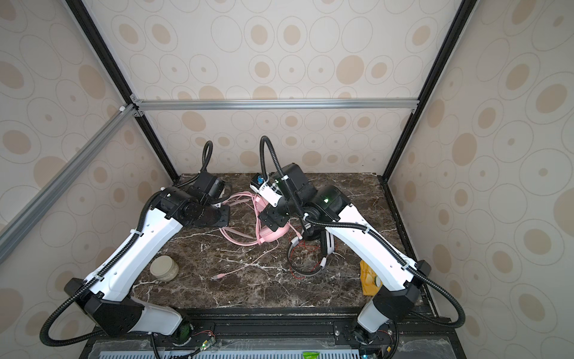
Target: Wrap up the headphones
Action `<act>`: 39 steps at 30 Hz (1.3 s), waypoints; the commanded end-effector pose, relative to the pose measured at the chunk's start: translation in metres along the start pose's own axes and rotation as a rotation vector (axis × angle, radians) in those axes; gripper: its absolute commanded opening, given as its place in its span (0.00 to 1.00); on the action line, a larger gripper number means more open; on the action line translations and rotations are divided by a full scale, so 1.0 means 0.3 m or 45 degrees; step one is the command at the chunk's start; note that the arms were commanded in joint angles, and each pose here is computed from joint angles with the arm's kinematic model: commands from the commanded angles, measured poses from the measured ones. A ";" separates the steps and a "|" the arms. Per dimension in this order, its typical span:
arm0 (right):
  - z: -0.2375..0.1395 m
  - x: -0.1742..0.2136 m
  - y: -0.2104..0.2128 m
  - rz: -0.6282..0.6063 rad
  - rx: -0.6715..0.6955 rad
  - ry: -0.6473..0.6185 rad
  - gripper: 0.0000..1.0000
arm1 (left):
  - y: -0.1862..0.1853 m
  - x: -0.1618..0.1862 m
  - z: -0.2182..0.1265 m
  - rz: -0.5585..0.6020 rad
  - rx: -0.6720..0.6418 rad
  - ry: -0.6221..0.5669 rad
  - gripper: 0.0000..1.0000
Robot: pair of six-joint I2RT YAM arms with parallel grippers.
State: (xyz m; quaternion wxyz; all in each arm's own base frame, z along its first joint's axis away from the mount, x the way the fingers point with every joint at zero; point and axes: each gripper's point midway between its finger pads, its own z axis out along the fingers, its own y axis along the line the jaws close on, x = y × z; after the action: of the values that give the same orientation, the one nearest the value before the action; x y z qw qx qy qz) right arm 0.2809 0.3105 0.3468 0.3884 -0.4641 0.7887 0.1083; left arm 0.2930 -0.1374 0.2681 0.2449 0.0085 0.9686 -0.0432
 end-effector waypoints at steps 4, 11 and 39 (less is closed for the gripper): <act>0.006 0.064 -0.049 -0.103 0.123 0.137 0.91 | -0.040 -0.036 -0.047 0.014 0.085 -0.056 0.00; 0.015 0.081 -0.093 -0.224 0.212 0.182 0.88 | -0.067 -0.031 -0.051 0.070 0.135 -0.048 0.00; -0.124 0.170 -0.126 -0.619 0.360 0.150 0.64 | -0.121 0.000 -0.070 0.233 0.171 -0.042 0.00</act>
State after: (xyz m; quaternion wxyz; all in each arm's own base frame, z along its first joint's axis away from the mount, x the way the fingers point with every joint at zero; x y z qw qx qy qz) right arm 0.2779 0.2531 0.3386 0.4189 -0.5854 0.6881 -0.0914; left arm 0.2824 -0.1693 0.2701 0.2425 0.0923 0.9629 -0.0741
